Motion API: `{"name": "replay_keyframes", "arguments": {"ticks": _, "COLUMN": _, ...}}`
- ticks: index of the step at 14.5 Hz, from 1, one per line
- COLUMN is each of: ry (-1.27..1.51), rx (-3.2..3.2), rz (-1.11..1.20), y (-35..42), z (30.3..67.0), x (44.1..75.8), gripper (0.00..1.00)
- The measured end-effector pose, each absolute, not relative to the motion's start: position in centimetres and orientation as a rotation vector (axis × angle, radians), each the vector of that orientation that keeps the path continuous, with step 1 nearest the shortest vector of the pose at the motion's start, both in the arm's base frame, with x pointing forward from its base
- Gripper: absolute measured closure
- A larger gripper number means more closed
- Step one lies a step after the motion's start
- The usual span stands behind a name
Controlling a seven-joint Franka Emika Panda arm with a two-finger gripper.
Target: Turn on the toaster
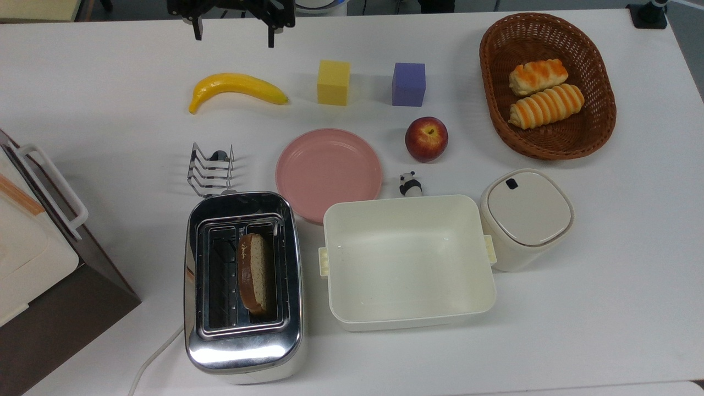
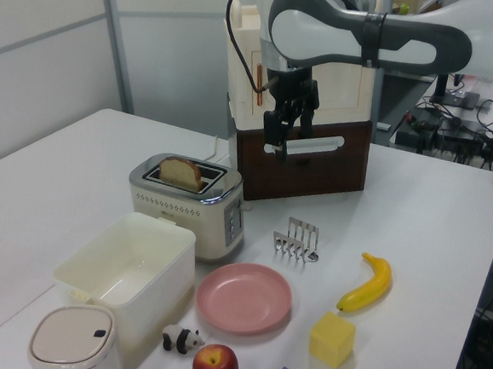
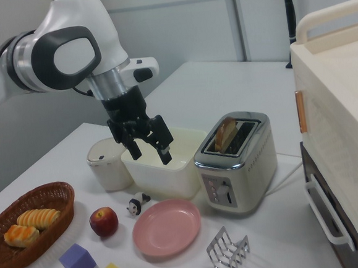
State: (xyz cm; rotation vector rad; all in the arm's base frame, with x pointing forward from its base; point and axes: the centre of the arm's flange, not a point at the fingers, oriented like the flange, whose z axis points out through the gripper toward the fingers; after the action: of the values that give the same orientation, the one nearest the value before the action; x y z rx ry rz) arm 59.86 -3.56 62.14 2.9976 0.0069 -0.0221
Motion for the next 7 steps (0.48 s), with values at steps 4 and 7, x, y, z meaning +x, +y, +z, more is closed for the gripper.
{"name": "replay_keyframes", "arguments": {"ticks": 4, "ry": -0.013, "rx": 3.019, "rz": -0.002, "y": -4.0, "z": 63.0, "x": 59.4, "gripper": 0.0}}
{"name": "replay_keyframes", "arguments": {"ticks": 7, "ry": -0.02, "rx": 3.064, "rz": 0.026, "y": -3.7, "z": 64.0, "x": 58.8, "gripper": 0.0}}
